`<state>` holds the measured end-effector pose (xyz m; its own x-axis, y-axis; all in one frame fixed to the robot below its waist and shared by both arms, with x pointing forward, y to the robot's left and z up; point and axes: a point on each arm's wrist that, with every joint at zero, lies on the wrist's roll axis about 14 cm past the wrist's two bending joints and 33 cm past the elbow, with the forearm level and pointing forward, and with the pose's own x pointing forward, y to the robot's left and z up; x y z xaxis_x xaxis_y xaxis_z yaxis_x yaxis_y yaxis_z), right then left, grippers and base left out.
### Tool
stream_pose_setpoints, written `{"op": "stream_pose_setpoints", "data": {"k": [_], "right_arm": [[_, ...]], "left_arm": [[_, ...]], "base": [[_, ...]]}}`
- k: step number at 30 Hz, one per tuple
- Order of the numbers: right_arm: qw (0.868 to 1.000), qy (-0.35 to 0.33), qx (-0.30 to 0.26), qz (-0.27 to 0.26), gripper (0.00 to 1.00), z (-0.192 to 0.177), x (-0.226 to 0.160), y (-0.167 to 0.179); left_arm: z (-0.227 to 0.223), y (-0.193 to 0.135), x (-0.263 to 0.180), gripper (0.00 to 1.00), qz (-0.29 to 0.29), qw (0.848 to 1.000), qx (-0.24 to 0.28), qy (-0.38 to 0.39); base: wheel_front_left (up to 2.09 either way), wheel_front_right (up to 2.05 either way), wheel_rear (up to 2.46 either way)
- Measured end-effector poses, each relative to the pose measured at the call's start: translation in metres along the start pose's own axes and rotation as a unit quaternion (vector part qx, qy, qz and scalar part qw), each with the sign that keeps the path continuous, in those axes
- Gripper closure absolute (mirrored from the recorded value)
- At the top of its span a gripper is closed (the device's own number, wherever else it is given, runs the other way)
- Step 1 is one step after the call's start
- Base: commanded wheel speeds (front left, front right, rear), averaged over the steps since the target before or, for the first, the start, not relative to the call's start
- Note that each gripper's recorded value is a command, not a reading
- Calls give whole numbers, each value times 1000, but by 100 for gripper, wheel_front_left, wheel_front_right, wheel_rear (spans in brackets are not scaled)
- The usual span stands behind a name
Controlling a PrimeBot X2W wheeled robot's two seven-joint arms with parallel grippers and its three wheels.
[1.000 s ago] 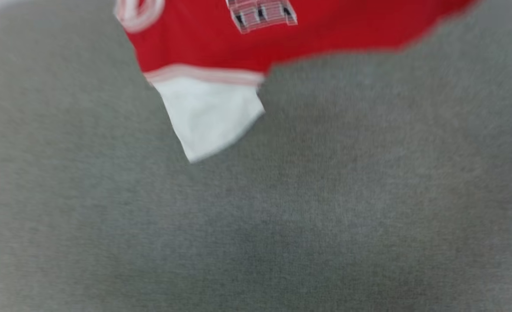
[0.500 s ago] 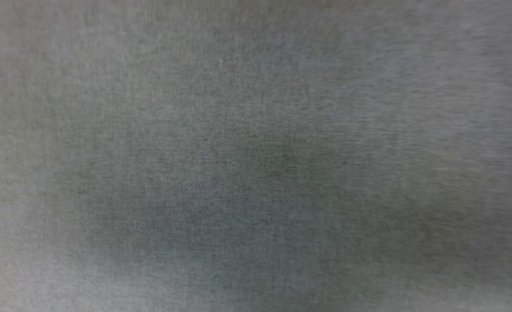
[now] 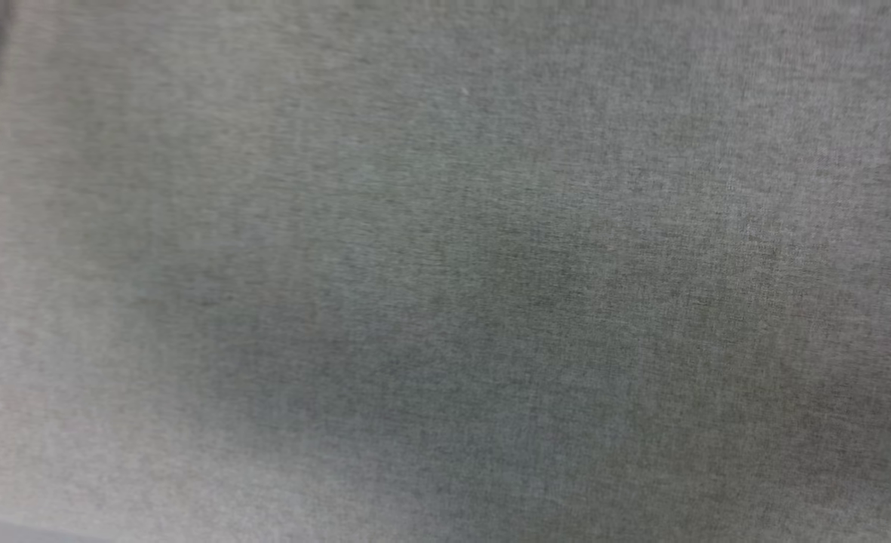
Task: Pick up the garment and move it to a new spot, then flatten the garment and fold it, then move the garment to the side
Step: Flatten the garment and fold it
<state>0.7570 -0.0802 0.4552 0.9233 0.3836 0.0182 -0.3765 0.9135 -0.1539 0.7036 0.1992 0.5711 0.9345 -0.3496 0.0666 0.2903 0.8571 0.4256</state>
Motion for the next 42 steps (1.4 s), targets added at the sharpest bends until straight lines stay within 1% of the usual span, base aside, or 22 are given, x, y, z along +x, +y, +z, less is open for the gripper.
{"op": "stream_pose_setpoints", "data": {"k": [4, 7, 10, 12, 14, 16, 22, 26, 34, 38, 40, 42], "right_arm": [[1000, 16, 3, 10, 100, -2, -14, 6], [1000, 25, 4, 15, 100, -1, -29, 6], [999, 42, 17, 26, 100, -6, -50, 15], [998, 49, 27, 31, 100, -5, -65, 18], [997, 61, 41, 37, 100, -5, -82, 21], [995, 75, 56, 40, 100, -7, -101, 23], [989, 114, 88, 34, 100, -13, -170, 15], [985, 140, 100, 30, 100, -16, -218, 11], [976, 181, 119, 37, 100, -19, -299, 26], [966, 216, 132, 47, 100, -26, -336, 40], [960, 236, 144, 50, 100, -31, -354, 47], [953, 254, 156, 52, 100, -35, -369, 54]], "left_arm": [[-22, -16, -27, 100, -18, 999, -25, 38], [-33, -37, -51, 100, -45, 996, -38, 63], [-48, -61, -85, 100, -80, 990, -58, 105], [-51, -66, -106, 100, -91, 985, -72, 130], [-54, -72, -129, 100, -103, 980, -79, 151], [-55, -77, -152, 100, -106, 974, -103, 171], [-53, -95, -221, 100, -112, 957, -150, 221], [-51, -115, -269, 100, -105, 942, -182, 261], [-48, -147, -348, 100, -80, 913, -220, 333], [-52, -165, -379, 100, -68, 890, -249, 376], [-54, -173, -391, 100, -64, 878, -265, 393], [-55, -177, -401, 100, -57, 871, -274, 404]], "base": [[0, 0, 0], [0, 0, 0], [0, 0, 0], [0, 0, 0], [0, 0, 0], [0, 0, 0], [0, 0, 0], [0, 0, 0], [0, 0, 0], [0, 0, 0], [0, 0, 0], [0, 0, 0]]}}
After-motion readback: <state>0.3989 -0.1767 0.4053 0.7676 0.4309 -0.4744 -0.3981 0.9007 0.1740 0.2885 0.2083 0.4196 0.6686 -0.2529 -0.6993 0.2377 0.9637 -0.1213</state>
